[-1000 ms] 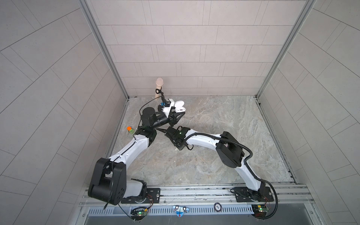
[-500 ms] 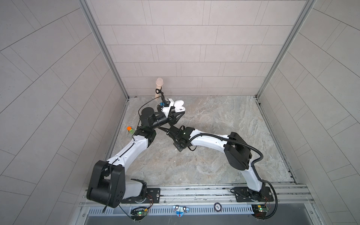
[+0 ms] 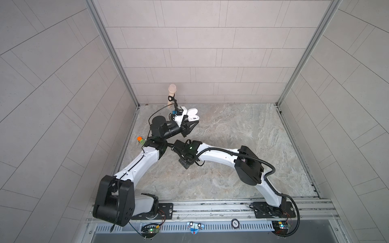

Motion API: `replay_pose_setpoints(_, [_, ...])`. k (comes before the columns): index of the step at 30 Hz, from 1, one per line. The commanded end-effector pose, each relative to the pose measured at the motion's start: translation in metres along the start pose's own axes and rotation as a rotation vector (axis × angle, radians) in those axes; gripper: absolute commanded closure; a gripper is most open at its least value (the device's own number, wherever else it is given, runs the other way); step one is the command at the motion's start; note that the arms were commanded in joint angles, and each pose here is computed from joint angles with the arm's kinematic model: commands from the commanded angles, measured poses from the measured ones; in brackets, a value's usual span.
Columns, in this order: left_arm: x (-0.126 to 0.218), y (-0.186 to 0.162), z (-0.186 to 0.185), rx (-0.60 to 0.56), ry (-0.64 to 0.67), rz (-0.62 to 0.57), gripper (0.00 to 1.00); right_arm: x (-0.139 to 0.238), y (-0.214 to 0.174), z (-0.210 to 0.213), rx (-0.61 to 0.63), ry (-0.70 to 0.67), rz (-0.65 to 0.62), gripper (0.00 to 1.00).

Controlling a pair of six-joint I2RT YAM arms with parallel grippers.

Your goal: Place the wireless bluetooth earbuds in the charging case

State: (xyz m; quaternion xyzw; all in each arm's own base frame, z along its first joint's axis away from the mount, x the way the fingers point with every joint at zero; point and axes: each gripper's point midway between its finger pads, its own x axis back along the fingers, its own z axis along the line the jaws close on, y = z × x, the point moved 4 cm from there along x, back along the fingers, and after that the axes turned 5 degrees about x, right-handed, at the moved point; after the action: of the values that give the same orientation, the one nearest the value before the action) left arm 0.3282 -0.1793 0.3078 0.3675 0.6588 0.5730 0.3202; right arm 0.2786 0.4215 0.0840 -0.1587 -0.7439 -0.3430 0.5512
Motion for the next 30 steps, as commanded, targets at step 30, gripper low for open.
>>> replay_pose_setpoints(30, [0.011,-0.006,-0.005,0.012,0.026,-0.016,0.76,0.022,-0.056,-0.058,-0.052,-0.041,0.105,0.28])
